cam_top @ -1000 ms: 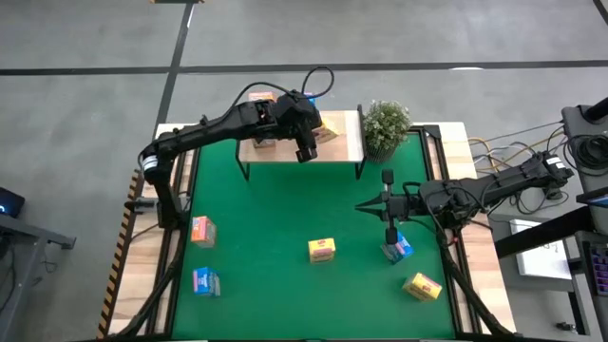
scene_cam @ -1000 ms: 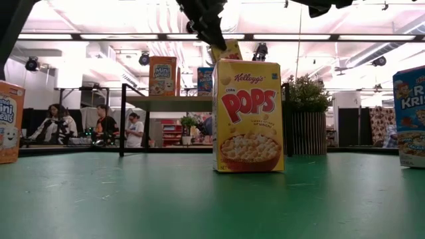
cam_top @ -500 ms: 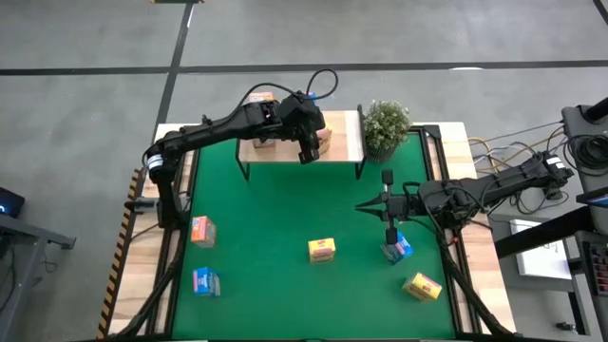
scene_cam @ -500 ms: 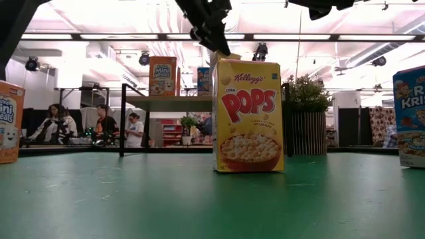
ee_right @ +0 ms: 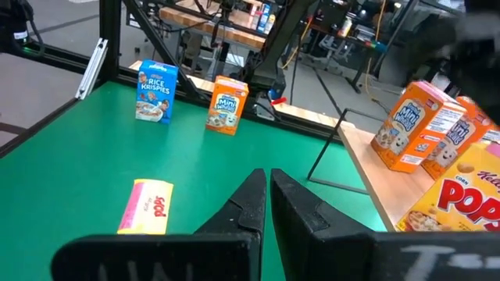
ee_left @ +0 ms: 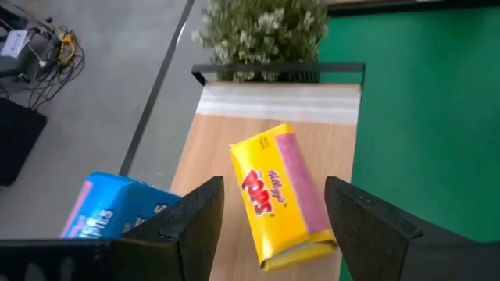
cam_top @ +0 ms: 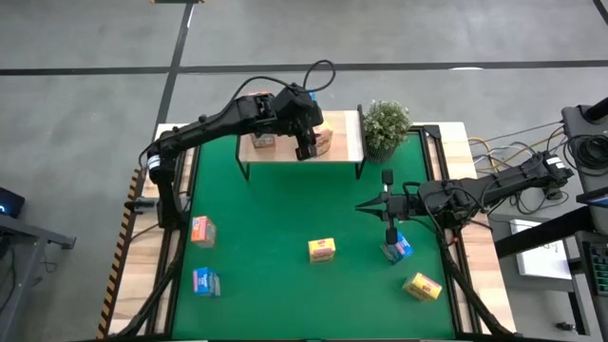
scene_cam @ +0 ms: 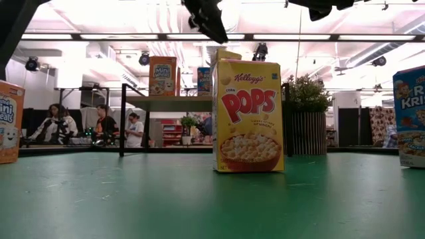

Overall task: Stack cereal on shelf
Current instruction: Adjust the yellow cereal box on the shelf

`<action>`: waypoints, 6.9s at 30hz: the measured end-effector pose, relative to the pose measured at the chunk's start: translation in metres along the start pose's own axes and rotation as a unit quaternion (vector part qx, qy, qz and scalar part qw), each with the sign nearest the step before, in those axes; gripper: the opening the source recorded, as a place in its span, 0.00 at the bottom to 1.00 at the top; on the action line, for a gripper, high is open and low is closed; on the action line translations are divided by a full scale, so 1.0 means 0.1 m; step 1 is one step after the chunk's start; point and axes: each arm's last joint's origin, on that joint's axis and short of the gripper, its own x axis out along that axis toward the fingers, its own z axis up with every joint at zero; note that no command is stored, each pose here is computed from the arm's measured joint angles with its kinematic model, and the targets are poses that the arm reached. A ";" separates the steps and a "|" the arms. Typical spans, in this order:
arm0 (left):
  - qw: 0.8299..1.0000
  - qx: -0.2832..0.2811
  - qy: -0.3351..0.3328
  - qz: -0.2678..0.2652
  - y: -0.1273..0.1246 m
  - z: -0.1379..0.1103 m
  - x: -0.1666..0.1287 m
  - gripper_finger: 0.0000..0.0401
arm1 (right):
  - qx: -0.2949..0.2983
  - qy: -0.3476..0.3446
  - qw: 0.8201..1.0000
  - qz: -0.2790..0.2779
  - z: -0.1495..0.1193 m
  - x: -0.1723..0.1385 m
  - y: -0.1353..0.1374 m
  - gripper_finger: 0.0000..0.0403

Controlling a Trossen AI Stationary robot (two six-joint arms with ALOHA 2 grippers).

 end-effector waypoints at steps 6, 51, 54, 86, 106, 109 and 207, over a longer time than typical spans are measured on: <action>1.000 0.021 -0.022 -0.003 -0.03 0.10 -0.22 0.51 | 0.014 0.000 1.000 -0.004 0.00 0.00 -0.01 0.03; 0.966 -0.086 -0.245 0.011 -0.40 -1.60 -1.08 0.51 | 0.022 0.148 0.986 -0.075 0.76 0.45 -1.56 0.03; 0.968 -0.084 -0.237 0.010 -0.41 -1.62 -1.04 0.51 | 0.025 0.170 0.983 -0.060 0.79 0.58 -1.73 0.03; 0.969 -0.088 -0.231 0.008 -0.42 -1.62 -1.00 0.51 | 0.066 0.323 0.944 0.017 0.66 1.12 -2.45 0.58; 0.969 -0.087 -0.231 0.008 -0.42 -1.62 -1.00 0.51 | 0.053 0.328 0.942 0.057 0.52 1.18 -2.41 0.70; 0.969 -0.086 -0.231 0.008 -0.42 -1.62 -1.00 0.51 | 0.055 0.329 0.941 0.057 0.51 1.19 -2.41 0.65; 0.970 -0.082 -0.228 0.008 -0.42 -1.63 -1.00 0.51 | 0.074 0.339 0.937 -0.048 0.09 0.71 -3.30 0.43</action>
